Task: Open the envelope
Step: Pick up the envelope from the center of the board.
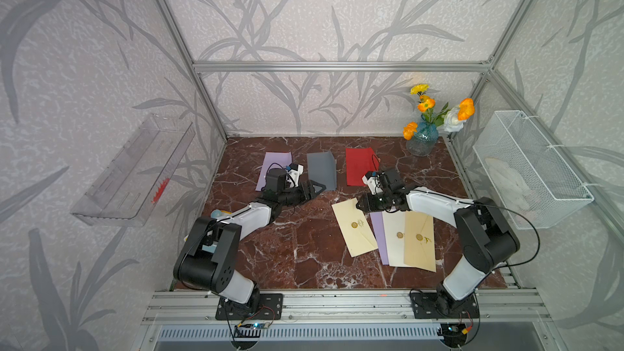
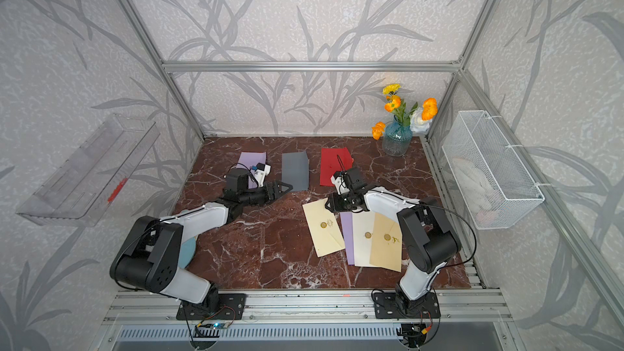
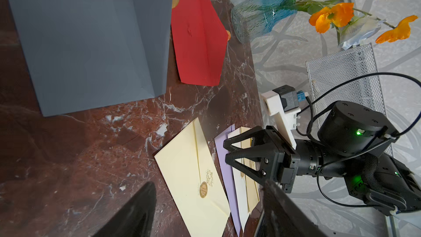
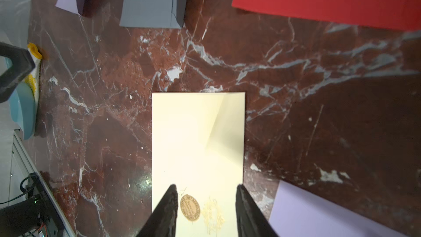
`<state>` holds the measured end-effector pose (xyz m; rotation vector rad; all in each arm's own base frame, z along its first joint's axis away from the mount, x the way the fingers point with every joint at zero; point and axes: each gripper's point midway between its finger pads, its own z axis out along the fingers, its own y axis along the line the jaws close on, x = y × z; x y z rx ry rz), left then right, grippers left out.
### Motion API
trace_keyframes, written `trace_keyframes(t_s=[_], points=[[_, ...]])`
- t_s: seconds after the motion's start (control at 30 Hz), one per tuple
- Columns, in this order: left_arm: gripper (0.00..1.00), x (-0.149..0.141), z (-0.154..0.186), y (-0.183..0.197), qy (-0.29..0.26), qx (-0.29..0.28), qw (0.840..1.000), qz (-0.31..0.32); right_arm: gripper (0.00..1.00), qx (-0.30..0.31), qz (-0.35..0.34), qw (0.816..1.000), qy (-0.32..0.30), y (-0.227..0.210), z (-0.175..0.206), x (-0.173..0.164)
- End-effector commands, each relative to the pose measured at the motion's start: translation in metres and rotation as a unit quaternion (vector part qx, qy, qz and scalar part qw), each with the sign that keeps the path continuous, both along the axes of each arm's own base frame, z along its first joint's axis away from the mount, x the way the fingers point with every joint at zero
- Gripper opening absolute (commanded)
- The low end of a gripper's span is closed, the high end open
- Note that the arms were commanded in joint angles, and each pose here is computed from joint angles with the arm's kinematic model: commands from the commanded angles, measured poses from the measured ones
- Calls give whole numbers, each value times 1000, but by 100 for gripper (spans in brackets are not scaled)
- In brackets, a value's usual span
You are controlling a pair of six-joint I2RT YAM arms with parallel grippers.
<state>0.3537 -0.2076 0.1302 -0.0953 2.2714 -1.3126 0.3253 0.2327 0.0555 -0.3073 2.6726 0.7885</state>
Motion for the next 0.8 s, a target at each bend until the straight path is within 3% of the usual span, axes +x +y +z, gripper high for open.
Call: trace_keyframes(t_s=[0.0,0.77], points=[[74,-10,-13,-6,29,-5,999,-12,43,1,-10,1000,-11,-4,7,-3],[71,-36,-53,-10,108,0,994,-23,43,-23,14,998,51,-6,-36,-45]])
